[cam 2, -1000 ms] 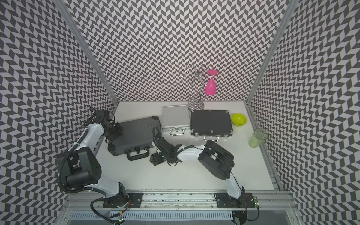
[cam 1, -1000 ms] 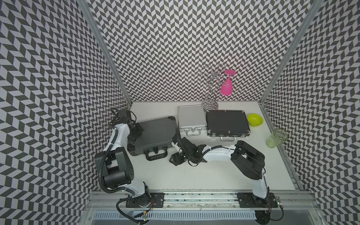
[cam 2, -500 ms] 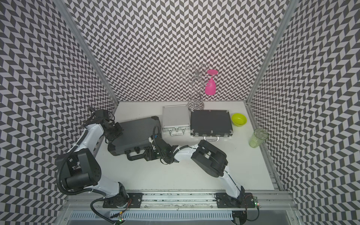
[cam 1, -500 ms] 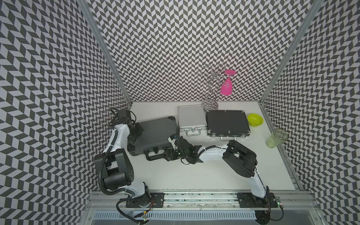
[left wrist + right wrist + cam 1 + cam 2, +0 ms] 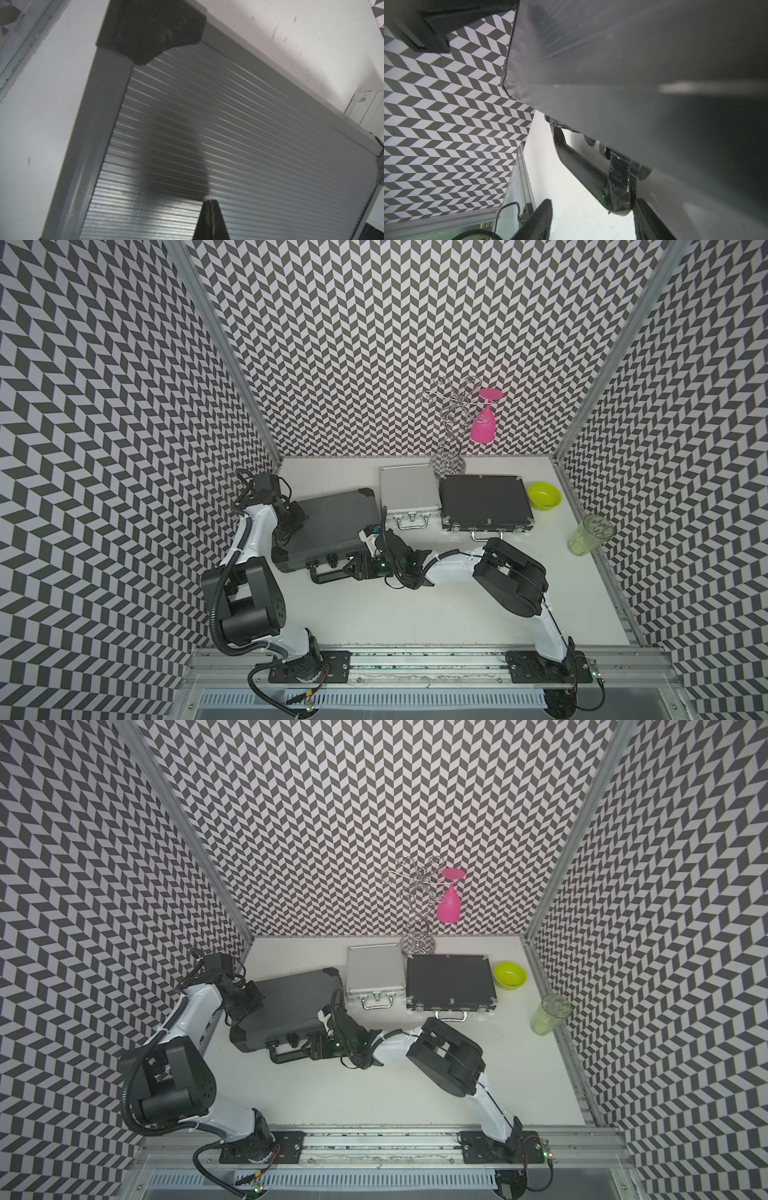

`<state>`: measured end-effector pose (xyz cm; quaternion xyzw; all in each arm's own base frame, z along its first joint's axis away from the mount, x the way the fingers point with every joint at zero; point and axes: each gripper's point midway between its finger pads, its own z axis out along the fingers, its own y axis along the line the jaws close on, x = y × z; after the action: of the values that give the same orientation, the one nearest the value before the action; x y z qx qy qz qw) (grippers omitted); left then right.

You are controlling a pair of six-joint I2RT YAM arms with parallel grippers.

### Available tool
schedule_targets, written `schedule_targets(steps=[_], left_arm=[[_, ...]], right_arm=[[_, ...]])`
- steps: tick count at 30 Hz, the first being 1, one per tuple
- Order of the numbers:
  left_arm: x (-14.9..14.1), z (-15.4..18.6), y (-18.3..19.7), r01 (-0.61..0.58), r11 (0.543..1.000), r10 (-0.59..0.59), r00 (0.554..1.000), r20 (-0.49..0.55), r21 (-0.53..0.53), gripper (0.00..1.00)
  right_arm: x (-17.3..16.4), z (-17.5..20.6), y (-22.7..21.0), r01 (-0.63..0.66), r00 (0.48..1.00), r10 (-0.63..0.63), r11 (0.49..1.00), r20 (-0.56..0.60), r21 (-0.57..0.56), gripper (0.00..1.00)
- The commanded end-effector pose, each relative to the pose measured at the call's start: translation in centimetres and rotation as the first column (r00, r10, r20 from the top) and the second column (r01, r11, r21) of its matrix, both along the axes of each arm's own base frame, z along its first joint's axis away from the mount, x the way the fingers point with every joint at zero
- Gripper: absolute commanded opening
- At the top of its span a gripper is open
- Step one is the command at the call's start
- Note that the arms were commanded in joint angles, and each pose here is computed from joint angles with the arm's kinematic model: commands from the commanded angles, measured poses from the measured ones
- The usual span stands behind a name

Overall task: Close the poker set cases
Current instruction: Adjust the poker set case at the center of the board.

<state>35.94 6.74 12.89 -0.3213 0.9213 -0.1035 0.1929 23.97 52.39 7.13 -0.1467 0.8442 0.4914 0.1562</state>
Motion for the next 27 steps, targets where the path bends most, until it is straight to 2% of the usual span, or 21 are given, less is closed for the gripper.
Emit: schedule_targets(steps=[1, 6, 10, 20, 22, 27], left_arm=[[0.2, 1.6, -0.1, 0.006, 1.000, -0.007, 0.999, 0.043, 0.018, 0.00], [-0.2, 2.6, -0.2, 0.018, 0.997, -0.023, 0.997, 0.067, 0.071, 0.00], [-0.6, 2.1, -0.5, 0.026, 0.997, -0.030, 0.998, 0.050, 0.070, 0.00], [-1.8, 2.9, -1.1, 0.047, 0.993, -0.054, 0.996, 0.069, 0.106, 0.02], [-2.1, 3.2, -1.2, 0.048, 0.993, -0.056, 0.996, 0.074, 0.111, 0.06], [-2.7, 5.1, -2.0, 0.064, 0.986, -0.084, 0.989, 0.121, 0.154, 0.28]], right_arm=[[-3.0, 7.7, 3.0, -0.136, 0.991, 0.136, 0.955, 0.021, 0.262, 0.62], [-3.0, 9.8, 2.9, -0.130, 0.991, 0.128, 0.943, 0.028, 0.307, 0.63], [-2.8, 11.4, 3.3, -0.138, 0.990, 0.129, 0.935, 0.049, 0.325, 0.63], [-1.2, 12.5, 3.3, -0.057, 0.998, 0.057, 0.929, 0.011, 0.366, 0.64], [-0.8, 12.8, 3.2, -0.034, 0.999, 0.036, 0.928, 0.001, 0.370, 0.65], [0.2, 13.4, 3.0, 0.010, 1.000, -0.009, 0.927, -0.002, 0.376, 0.65]])
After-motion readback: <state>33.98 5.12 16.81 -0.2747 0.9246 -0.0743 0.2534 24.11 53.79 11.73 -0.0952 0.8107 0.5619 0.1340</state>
